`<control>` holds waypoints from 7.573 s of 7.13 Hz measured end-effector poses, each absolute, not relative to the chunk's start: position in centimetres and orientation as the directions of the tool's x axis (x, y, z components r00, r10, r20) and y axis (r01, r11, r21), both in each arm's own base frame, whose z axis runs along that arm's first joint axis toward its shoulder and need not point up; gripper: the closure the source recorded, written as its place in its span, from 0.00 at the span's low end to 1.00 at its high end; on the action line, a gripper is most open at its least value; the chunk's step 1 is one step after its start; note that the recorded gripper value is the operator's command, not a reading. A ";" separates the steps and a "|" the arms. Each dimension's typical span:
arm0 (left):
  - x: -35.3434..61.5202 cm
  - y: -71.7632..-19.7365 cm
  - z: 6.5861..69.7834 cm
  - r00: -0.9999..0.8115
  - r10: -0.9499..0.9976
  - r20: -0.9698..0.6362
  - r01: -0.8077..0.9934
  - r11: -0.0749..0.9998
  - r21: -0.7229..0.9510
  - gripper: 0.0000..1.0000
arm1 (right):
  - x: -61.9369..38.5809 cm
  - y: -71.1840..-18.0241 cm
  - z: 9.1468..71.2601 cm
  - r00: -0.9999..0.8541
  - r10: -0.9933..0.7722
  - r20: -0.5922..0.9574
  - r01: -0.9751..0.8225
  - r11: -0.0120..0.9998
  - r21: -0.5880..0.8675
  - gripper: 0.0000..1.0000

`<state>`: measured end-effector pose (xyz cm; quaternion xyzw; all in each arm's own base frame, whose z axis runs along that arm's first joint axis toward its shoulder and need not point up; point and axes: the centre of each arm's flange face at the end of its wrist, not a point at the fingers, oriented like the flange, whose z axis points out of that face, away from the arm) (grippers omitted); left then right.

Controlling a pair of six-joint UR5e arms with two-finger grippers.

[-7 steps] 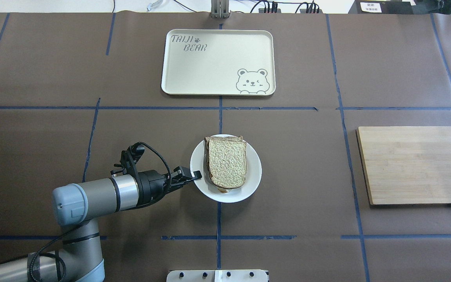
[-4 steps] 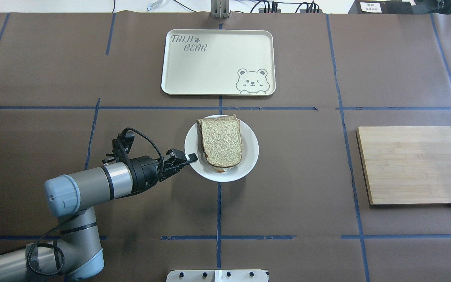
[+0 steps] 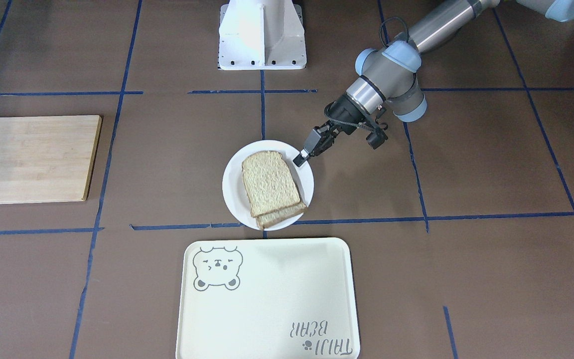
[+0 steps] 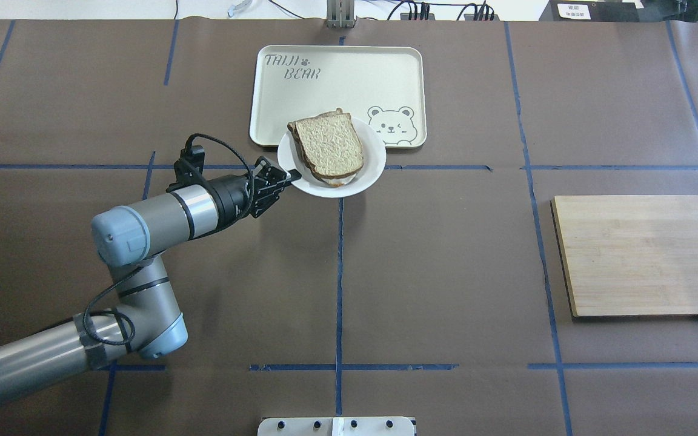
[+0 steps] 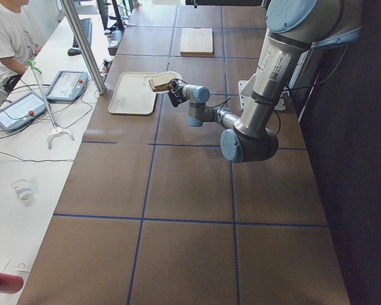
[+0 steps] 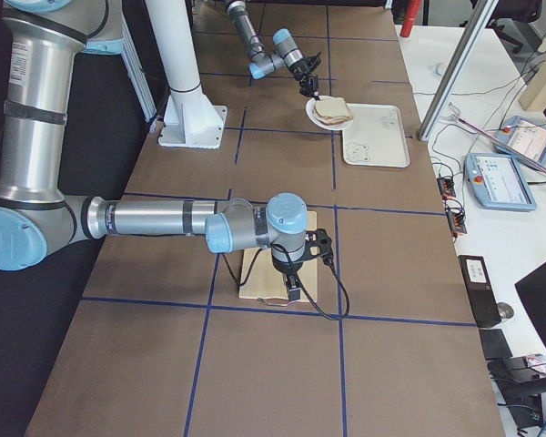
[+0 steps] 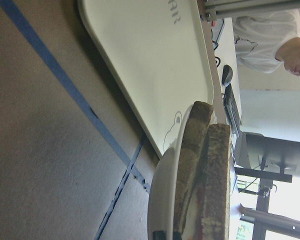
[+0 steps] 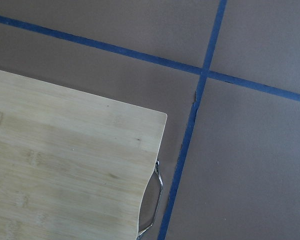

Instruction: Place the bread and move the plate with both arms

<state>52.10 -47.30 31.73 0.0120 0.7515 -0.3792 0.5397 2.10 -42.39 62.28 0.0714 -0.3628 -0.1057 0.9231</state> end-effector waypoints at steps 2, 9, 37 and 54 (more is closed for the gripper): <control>53.5 -55.7 31.7 -0.447 -0.450 -0.773 0.491 0.598 -0.633 1.00 | 2.1 -42.4 62.3 0.715 -0.247 0.654 0.143 0.967 0.209 0.00; 57.8 -62.3 30.1 -0.425 -0.482 -0.766 0.573 0.512 -0.640 0.00 | 2.1 -42.4 62.3 0.716 -0.247 0.653 0.143 0.967 0.209 0.00; -6.1 -46.5 64.8 0.734 0.128 -0.667 -0.130 0.990 0.047 0.00 | 2.1 -42.0 62.9 0.715 -0.239 0.657 0.143 0.970 0.197 0.00; -6.0 -46.6 63.9 0.732 0.144 -0.666 -0.134 0.989 0.066 0.00 | 2.2 -41.9 63.7 0.717 -0.229 0.658 0.143 0.973 0.183 0.00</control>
